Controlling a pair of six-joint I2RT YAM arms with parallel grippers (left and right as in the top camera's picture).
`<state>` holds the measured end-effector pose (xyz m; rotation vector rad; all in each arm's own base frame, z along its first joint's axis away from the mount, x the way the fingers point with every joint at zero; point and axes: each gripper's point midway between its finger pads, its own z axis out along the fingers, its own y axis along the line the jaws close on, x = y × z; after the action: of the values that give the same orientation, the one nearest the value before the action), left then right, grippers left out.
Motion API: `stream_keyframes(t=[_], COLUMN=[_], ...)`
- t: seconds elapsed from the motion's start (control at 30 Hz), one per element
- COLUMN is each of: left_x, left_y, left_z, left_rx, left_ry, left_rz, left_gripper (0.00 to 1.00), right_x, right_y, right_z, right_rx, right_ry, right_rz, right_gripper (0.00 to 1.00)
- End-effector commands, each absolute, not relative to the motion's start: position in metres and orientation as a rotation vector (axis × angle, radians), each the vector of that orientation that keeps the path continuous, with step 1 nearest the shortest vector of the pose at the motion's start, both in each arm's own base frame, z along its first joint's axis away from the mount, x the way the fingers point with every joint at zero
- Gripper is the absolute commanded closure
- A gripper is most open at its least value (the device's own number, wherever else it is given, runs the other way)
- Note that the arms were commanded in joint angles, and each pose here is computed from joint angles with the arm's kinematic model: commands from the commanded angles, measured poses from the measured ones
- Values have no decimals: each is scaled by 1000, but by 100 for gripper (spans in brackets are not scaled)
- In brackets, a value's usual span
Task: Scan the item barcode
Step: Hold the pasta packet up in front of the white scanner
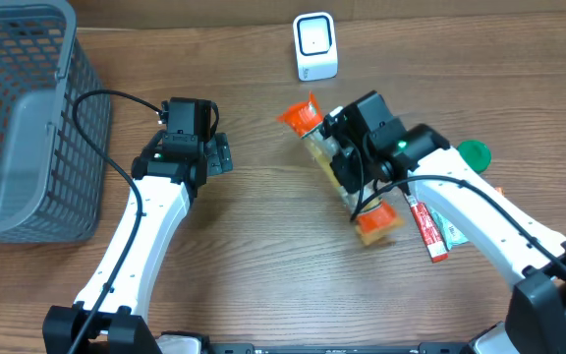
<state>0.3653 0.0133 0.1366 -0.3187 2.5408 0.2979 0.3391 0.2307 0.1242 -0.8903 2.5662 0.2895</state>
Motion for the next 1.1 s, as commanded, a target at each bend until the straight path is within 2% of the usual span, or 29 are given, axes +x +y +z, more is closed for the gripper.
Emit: stream_keyframes(t=[0.0, 0.23, 0.4, 0.5, 0.73, 1.07], left_x=[368, 367, 368, 367, 368, 368], left_y=[19, 19, 19, 19, 19, 19], left_z=[138, 138, 138, 138, 138, 138], left_rx=[-323, -323, -323, -323, -323, -323], left_ry=[2532, 2532, 2531, 2532, 2531, 2531], left_rz=[332, 332, 332, 332, 332, 332], left_gripper=[0, 0, 0, 0, 0, 0], right_x=[373, 389, 412, 430, 494, 563], right_y=[226, 212, 197, 207, 242, 291], right_z=[209, 314, 357, 368, 361, 302], right_rx=[-848, -830, -818, -879, -995, -1085], right_ry=[2361, 2206, 2135, 2067, 1845, 1664], right_rz=[151, 5, -191, -232, -494, -769], right_gripper=[97, 97, 97, 97, 97, 96])
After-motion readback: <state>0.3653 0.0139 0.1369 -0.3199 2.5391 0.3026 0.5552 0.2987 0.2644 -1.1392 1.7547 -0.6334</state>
